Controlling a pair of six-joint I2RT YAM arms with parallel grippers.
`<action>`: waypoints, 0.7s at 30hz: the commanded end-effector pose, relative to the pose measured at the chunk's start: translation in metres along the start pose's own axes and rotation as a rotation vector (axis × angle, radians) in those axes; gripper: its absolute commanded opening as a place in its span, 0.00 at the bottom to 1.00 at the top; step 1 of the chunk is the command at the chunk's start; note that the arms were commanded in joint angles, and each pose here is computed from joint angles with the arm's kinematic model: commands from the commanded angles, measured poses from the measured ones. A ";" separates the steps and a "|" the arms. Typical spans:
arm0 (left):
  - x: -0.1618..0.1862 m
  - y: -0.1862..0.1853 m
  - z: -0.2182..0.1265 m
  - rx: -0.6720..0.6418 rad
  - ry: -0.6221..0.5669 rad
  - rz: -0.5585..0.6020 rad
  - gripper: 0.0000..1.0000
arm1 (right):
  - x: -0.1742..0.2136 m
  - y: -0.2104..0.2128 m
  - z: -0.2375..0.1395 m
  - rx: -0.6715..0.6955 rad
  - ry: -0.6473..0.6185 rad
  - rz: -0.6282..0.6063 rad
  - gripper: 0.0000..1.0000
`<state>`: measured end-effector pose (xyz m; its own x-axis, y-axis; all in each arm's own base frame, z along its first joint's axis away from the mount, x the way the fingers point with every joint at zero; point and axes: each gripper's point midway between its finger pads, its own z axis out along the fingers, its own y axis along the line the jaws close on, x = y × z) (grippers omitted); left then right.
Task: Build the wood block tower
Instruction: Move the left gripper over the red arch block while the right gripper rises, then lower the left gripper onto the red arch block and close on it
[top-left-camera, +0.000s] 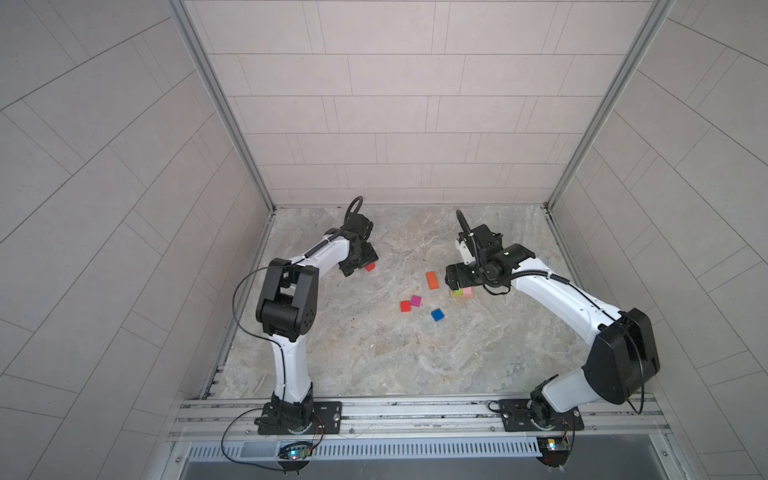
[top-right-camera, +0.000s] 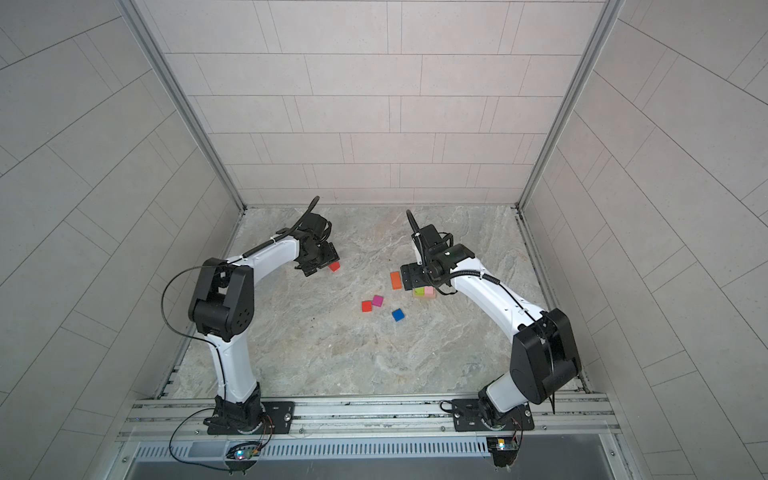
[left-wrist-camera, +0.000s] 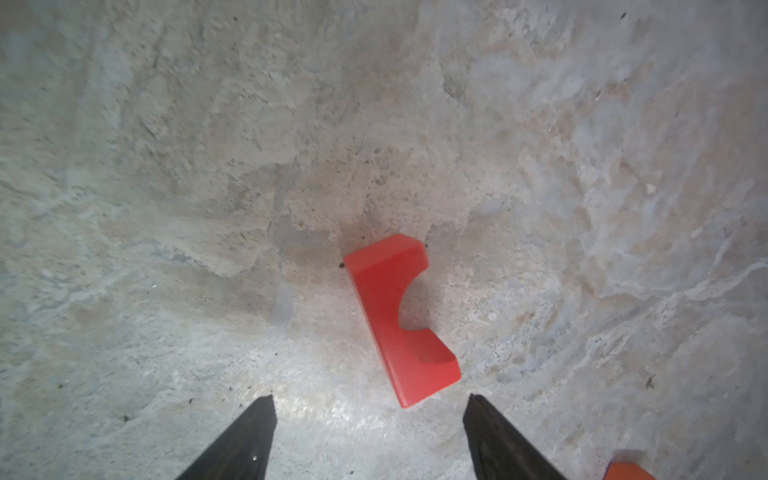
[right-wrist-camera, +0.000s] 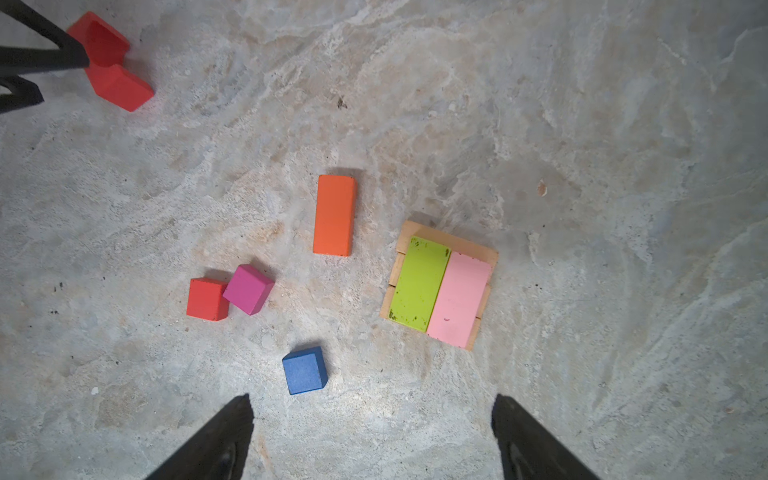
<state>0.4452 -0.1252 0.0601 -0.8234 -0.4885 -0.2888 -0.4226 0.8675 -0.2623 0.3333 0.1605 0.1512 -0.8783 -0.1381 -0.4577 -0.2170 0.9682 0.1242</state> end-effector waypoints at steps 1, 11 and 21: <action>-0.015 -0.006 0.001 0.005 -0.047 -0.047 0.75 | 0.009 -0.004 0.003 0.026 0.027 -0.026 0.90; -0.018 -0.003 0.021 -0.019 -0.050 -0.080 0.65 | 0.015 -0.008 0.004 0.043 0.037 -0.029 0.90; -0.018 0.002 0.034 -0.025 -0.039 -0.092 0.53 | 0.021 -0.014 0.007 0.068 0.055 -0.036 0.89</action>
<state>0.4642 -0.1215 0.0326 -0.7797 -0.5572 -0.2855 -0.4949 0.8278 -0.2641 0.3263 0.1511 0.1361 -0.8890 -0.1634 -0.4278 -0.2167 0.9731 0.0785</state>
